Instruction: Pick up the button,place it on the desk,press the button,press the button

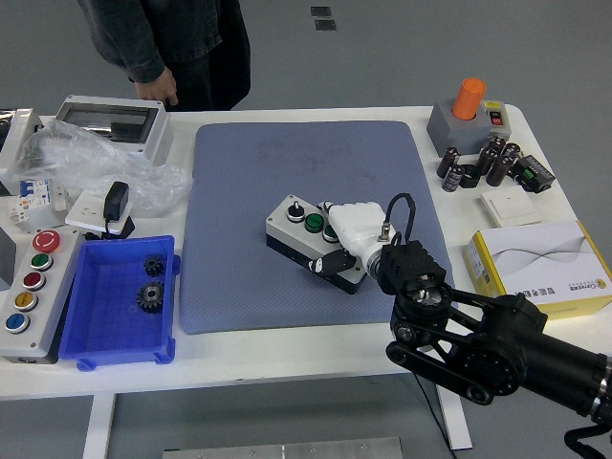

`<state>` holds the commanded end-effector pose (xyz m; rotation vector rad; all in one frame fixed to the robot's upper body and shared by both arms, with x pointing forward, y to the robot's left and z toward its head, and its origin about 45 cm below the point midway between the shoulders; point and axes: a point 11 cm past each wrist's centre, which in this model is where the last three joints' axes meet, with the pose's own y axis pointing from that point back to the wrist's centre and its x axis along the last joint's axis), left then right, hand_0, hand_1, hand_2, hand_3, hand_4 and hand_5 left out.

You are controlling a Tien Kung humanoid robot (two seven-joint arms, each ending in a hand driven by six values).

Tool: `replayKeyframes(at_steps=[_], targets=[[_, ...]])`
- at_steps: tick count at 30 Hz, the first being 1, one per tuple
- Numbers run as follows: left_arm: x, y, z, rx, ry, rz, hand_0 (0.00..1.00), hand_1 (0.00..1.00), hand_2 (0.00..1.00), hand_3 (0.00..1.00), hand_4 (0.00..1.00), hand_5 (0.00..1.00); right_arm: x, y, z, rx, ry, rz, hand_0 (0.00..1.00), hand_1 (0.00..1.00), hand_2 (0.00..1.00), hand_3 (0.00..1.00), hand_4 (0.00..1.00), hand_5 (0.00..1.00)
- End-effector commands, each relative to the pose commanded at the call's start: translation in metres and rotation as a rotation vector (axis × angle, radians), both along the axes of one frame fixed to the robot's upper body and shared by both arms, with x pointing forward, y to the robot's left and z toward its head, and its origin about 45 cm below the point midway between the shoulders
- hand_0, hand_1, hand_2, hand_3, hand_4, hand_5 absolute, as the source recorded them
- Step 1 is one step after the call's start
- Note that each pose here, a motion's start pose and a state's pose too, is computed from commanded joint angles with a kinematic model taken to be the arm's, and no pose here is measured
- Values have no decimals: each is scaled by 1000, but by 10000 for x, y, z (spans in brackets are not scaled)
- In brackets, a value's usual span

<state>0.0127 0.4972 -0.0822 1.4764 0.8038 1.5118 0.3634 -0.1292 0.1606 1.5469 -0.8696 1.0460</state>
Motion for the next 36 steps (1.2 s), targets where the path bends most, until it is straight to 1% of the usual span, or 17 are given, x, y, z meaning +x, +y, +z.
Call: replayKeyframes(at_steps=[3,4,8,9,12,19,22,25,27,28,30,33,34,36], targets=[[9,-2,0,0,-3,-2,581,624,602,629,752,266,-4,-9,30,1,-24,8,173,410,385,427,699,179],[10,-3,0,0,-3,-3,574,624,603,631,753,264,-2,-12,47,1,-36,11,173,413,375,372,666,160],[5,-5,-2,1,-3,-3,574,624,603,631,753,264,23,-36,139,6,-85,19,173,413,375,372,666,160],[2,-7,-3,1,-3,-3,573,624,603,631,757,265,33,-46,168,7,-101,20,174,419,372,337,641,109],[3,-12,-5,1,-4,-3,573,624,603,631,757,265,46,-68,211,11,-125,24,174,419,372,337,641,109],[15,-21,-8,2,-8,-6,572,623,603,631,763,270,67,-109,240,3,-167,37,173,418,371,323,633,91],[14,-24,-10,2,-7,-8,572,624,603,632,765,270,85,-123,240,-3,-198,53,175,419,370,320,626,76],[18,-29,-12,2,-7,-10,572,624,603,632,765,270,82,-83,256,2,-236,121,175,419,370,320,626,76],[22,-30,-13,1,-7,-11,572,624,603,632,765,270,73,-40,289,8,-269,184,175,419,370,320,626,76],[23,-31,-13,1,-7,-11,569,623,604,633,772,276,70,-23,302,13,-279,208,179,418,371,320,613,50],[24,-34,-14,1,-7,-12,569,623,604,633,772,276,66,15,328,25,-295,264,179,418,371,320,613,50],[22,-38,-17,1,-6,-13,569,623,604,633,772,276,62,53,332,36,-302,328,179,418,371,320,613,50],[20,-39,-17,1,-5,-13,568,624,606,635,781,282,64,61,328,39,-302,346,190,425,366,318,593,46],[14,-41,-19,1,-3,-13,568,624,606,635,781,282,81,70,311,46,-299,384,190,425,366,318,593,46]])
